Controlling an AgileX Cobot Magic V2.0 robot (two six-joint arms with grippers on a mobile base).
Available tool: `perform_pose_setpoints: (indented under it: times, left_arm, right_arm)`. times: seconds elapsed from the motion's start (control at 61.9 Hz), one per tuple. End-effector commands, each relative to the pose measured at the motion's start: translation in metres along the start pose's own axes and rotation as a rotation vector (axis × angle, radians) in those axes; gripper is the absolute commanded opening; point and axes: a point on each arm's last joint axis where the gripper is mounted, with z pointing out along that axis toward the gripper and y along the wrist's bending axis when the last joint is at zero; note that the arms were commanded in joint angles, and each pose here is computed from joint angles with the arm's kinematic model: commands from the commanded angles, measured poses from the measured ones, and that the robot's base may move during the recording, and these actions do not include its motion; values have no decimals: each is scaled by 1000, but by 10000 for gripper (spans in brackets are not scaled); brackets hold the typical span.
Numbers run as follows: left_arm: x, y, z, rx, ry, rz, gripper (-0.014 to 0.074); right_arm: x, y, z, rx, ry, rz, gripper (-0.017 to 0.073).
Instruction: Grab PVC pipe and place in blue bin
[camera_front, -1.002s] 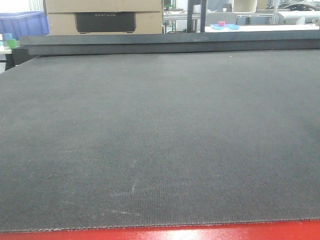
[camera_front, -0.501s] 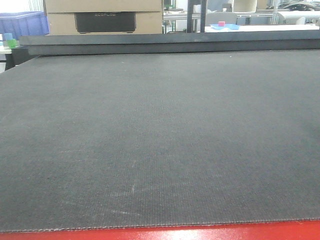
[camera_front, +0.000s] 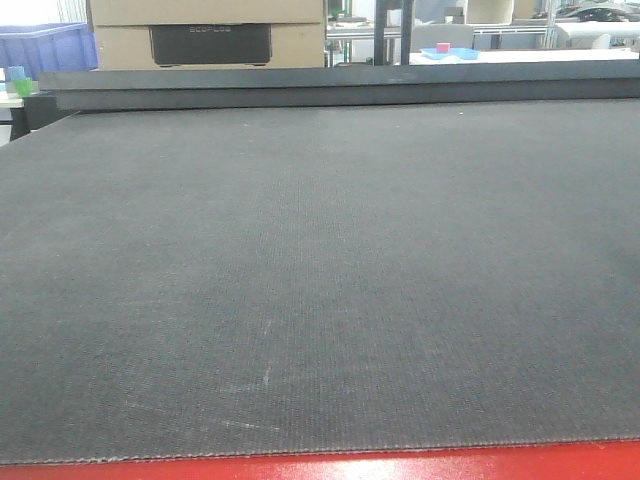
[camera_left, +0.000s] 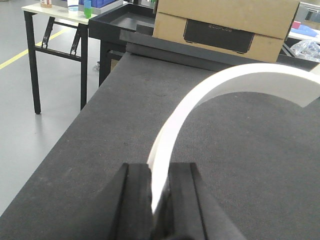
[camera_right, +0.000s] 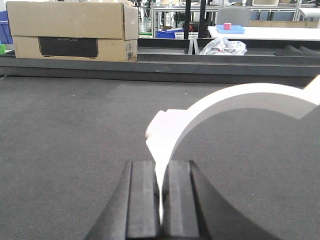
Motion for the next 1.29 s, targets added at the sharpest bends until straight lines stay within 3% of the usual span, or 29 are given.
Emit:
perform_pose_setpoints:
  times: [0.0,1.277]
  left_arm:
    - [-3,0,-2,4,-26,-16,-111]
    - [-3,0,-2,4,-26,-16,-111]
  right_arm:
    - [-2,-1,-1,11,-24,-9,-160]
    - [-2,-1,-1,11,-24,-9,-160]
